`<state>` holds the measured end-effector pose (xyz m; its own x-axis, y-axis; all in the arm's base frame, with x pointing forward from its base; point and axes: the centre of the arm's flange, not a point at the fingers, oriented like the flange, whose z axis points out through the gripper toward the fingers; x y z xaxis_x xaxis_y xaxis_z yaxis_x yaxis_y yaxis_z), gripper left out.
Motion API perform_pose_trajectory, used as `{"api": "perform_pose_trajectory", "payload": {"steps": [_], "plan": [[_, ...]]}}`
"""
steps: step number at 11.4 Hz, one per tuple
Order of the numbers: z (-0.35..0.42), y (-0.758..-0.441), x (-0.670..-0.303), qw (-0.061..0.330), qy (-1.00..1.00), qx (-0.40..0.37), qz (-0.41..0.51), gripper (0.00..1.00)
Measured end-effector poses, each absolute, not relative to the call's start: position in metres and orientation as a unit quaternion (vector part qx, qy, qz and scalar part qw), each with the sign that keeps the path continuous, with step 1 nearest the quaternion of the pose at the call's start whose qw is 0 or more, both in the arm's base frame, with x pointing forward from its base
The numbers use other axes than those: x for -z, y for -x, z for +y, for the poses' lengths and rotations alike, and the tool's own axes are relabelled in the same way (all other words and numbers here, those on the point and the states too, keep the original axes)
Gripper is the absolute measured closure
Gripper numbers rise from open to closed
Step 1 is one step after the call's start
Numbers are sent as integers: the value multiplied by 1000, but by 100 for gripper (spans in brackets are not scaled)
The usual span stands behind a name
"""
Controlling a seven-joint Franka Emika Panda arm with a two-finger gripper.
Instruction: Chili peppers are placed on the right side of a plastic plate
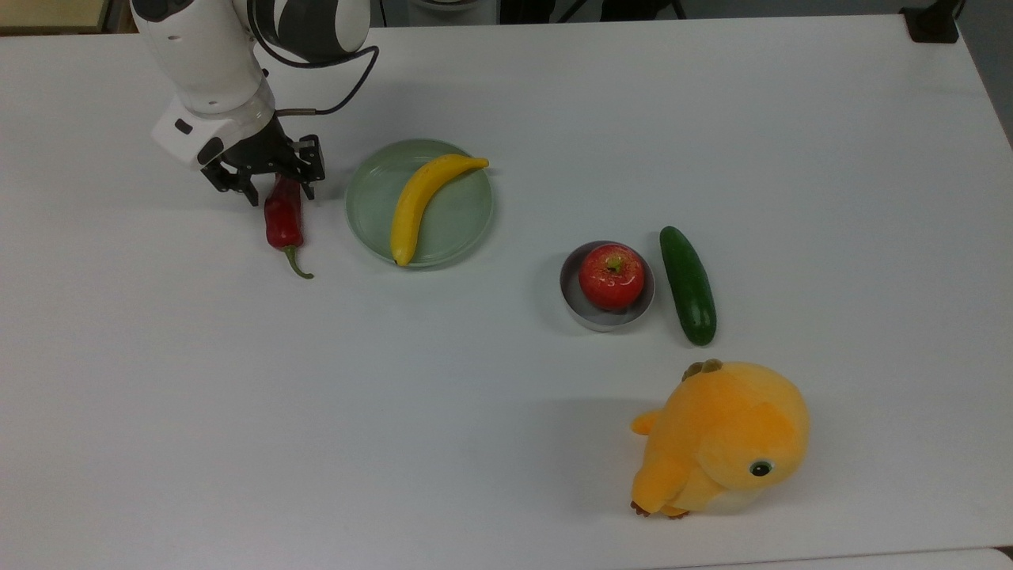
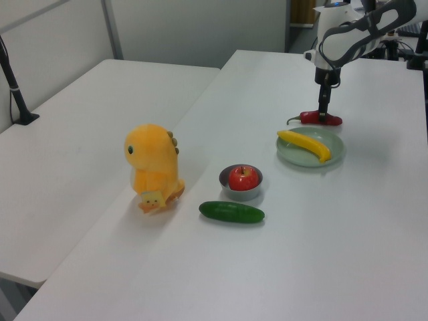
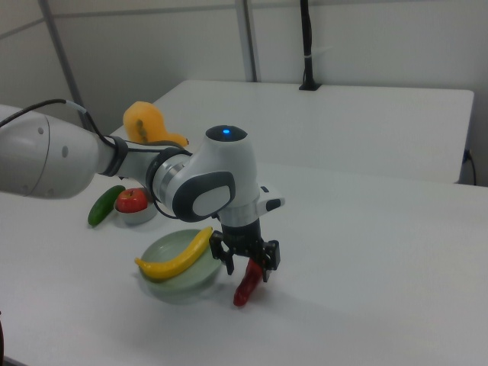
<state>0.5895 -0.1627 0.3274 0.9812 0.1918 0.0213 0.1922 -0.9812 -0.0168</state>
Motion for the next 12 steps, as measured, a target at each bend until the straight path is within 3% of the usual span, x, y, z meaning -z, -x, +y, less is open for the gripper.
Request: {"api": "perform_pose_trajectory", "payload": {"steps": [1, 2, 4, 8, 12], "plan": [[-163, -590, -332, 9, 995, 14, -96, 7], [-163, -592, -342, 8, 995, 23, -95, 0], [-164, -596, -377, 5, 995, 55, -81, 0], [-164, -601, -482, 6, 990, 134, -33, 0], [-162, -582, -575, 37, 989, 142, 31, 0]]}}
